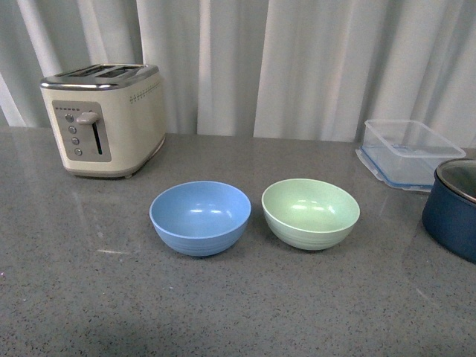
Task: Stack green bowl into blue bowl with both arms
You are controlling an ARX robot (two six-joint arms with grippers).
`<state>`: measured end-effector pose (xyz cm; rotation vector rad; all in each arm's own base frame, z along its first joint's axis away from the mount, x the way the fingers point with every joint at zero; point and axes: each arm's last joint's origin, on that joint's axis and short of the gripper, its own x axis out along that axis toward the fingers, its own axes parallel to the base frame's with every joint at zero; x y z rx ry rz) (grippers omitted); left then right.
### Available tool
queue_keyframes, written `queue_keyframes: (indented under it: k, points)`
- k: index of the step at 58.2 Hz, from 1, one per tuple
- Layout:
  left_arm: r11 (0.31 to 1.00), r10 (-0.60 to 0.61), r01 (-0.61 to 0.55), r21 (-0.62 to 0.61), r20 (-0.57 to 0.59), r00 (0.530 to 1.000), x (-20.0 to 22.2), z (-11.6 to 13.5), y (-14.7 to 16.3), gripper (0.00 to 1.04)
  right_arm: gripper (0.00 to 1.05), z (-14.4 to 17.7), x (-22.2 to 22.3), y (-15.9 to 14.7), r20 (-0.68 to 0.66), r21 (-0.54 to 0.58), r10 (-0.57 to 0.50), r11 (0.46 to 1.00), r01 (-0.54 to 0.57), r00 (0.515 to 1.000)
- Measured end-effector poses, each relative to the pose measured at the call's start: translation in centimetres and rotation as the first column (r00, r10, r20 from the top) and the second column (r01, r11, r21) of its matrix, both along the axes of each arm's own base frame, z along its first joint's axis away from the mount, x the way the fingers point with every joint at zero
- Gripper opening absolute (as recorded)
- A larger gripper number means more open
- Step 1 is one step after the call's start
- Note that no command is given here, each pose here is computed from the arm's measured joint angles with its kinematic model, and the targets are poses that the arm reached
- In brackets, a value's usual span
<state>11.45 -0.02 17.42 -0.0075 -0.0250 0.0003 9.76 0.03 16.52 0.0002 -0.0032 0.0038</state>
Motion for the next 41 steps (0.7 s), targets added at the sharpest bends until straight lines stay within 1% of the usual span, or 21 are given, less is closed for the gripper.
queue_keyframes:
  k: [22,26,31,38,39,41]
  points:
    - [1.000,0.000,0.000,0.000,-0.001,1.000,-0.8,-0.1,0.0,0.04,0.95,0.0,0.0,0.0,0.000,0.000,0.000,1.000,0.000,1.000]
    - [1.000,-0.002,0.002,0.000,-0.036,0.999,-1.4,-0.6,0.0,0.04,0.95,0.0,0.0,0.0,0.000,0.000,0.000,1.000,0.000,1.000]
    - [1.000,-0.003,0.003,0.000,-0.005,1.000,-1.8,-0.3,0.0,0.04,0.95,0.0,0.0,0.0,0.000,0.000,0.000,1.000,0.000,1.000]
    - [1.000,-0.002,0.002,0.000,-0.006,1.000,-1.8,-0.4,0.0,0.04,0.95,0.0,0.0,0.0,0.000,0.000,0.000,1.000,0.000,1.000]
    - [1.000,-0.002,0.002,-0.001,-0.006,1.000,-1.8,-0.4,0.0,0.04,0.95,0.0,0.0,0.0,0.000,0.000,0.000,1.000,0.000,1.000]
    - [1.000,-0.002,0.002,0.000,-0.007,1.000,-1.8,-0.4,0.0,0.09,0.95,0.0,0.0,0.0,0.000,0.000,0.000,1.000,0.000,1.000]
